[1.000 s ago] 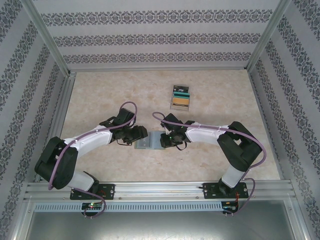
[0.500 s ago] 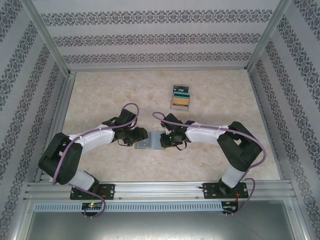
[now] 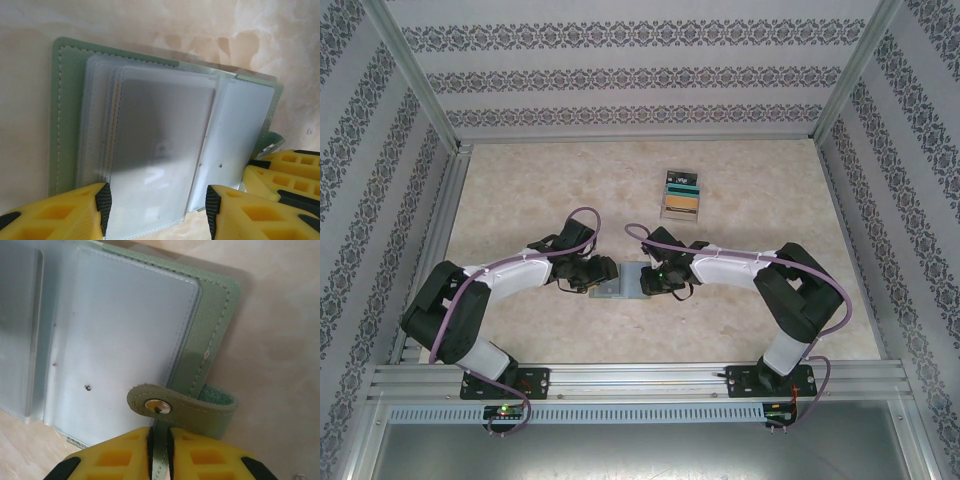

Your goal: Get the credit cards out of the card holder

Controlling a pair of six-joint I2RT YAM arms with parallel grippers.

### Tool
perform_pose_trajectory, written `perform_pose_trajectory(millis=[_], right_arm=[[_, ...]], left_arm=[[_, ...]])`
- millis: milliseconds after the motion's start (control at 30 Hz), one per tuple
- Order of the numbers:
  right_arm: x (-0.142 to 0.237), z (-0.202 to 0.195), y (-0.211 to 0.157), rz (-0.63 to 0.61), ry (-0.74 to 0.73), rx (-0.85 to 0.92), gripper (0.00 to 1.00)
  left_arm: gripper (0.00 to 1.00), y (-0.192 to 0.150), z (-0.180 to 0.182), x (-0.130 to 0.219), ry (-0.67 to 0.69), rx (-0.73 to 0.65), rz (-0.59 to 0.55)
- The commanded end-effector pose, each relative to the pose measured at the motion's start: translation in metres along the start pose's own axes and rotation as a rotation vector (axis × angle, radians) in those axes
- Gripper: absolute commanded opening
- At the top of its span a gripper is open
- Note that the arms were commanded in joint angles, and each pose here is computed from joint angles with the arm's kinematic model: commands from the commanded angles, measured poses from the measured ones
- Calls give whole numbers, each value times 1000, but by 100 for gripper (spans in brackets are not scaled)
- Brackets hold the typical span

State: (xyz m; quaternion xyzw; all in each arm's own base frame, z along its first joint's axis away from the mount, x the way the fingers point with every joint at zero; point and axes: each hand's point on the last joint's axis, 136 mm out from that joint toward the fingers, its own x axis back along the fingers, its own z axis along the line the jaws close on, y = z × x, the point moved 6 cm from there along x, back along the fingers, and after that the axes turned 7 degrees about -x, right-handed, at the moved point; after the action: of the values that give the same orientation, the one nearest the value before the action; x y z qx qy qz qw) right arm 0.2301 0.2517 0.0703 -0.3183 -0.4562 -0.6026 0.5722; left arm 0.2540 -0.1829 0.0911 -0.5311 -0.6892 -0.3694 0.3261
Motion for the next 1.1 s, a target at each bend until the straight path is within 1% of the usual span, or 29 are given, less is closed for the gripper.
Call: perform_pose_trajectory(millis=[0, 133, 467, 733, 833, 967, 1033, 1067], right_arm=[[-12, -4, -12, 61, -34, -8, 20], [-12, -4, -13, 63, -35, -9, 20], [-12, -3, -13, 65, -36, -7, 20], [-17, -1, -14, 78, -32, -7, 20], [-19, -1, -15, 84, -36, -7, 20], [-18, -1, -15, 84, -38, -6, 21], [-19, -1, -15, 84, -39, -6, 22], [-19, -1, -15, 84, -40, -6, 22]], left_arm=[[55, -5, 4, -1, 31, -18, 3], [55, -4, 4, 5, 48, -26, -15], [55, -7, 8, -7, 44, -15, 20], [55, -9, 0, -18, -33, -17, 58], [55, -9, -4, -17, -63, -19, 53], [60, -8, -8, -15, -76, -26, 48], [65, -8, -8, -14, -78, -30, 49], [70, -7, -8, -14, -79, -30, 49]])
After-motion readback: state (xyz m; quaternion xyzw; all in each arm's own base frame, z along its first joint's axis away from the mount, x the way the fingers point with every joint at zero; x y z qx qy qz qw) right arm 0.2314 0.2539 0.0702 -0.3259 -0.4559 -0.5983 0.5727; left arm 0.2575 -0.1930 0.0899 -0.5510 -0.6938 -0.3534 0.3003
